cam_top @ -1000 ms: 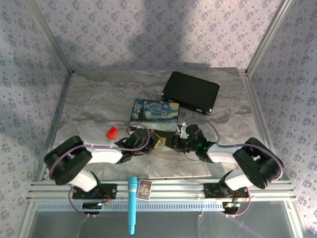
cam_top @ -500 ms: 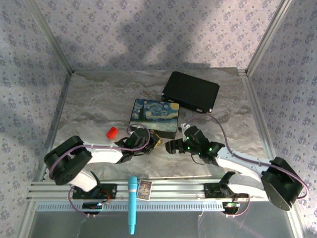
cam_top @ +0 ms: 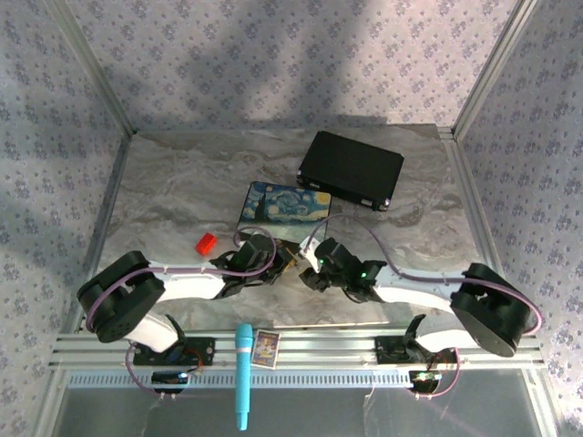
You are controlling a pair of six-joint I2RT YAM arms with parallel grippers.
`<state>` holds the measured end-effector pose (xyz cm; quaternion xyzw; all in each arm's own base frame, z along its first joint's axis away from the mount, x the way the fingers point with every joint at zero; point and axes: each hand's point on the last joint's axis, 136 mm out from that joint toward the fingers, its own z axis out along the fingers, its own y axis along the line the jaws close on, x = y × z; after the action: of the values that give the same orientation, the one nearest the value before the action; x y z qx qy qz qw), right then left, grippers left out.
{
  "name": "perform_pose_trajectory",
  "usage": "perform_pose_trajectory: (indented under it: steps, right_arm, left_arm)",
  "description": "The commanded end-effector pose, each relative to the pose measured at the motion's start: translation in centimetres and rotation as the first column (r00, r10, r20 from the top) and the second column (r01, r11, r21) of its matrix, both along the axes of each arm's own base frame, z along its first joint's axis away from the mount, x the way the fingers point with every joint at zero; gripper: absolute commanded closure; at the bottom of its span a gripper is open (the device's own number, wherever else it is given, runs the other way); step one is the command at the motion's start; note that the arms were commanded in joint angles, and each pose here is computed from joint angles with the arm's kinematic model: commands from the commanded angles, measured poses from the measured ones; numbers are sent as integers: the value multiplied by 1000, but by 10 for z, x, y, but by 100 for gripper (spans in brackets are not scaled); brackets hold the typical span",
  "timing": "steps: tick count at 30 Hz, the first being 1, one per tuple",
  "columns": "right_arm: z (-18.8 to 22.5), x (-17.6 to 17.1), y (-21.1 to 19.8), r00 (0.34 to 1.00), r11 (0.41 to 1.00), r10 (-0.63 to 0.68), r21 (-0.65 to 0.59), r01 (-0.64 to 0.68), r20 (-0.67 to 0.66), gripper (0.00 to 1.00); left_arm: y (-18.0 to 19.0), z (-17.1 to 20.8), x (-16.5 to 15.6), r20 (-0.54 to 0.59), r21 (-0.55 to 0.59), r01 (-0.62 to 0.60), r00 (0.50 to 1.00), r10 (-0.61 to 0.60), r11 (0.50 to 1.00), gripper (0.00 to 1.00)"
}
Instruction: Unlock a padlock with a key
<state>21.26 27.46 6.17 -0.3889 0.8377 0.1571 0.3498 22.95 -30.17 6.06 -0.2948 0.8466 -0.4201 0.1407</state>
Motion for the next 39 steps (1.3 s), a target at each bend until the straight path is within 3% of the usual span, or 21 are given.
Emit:
perform_pose_trajectory:
  steps: [1, 11, 31, 39]
  right_arm:
    - [18, 10, 20, 996, 997, 54, 47, -58, 75, 58]
    - [3, -3, 24, 990, 991, 135, -3, -135, 47, 55]
    - [-2, 5, 38, 991, 992, 127, 10, -128, 43, 85]
    - [3, -1, 42, 989, 985, 144, 102, -141, -22, 92]
  left_arm:
    - [-2, 1, -6, -20, 13, 32, 999, -32, 999, 100]
    - [-3, 4, -5, -17, -5, 29, 999, -30, 1000, 100]
    - [2, -1, -15, -42, -16, 42, 998, -43, 999, 100]
    - [2, -2, -14, -39, -5, 44, 998, -45, 999, 100]
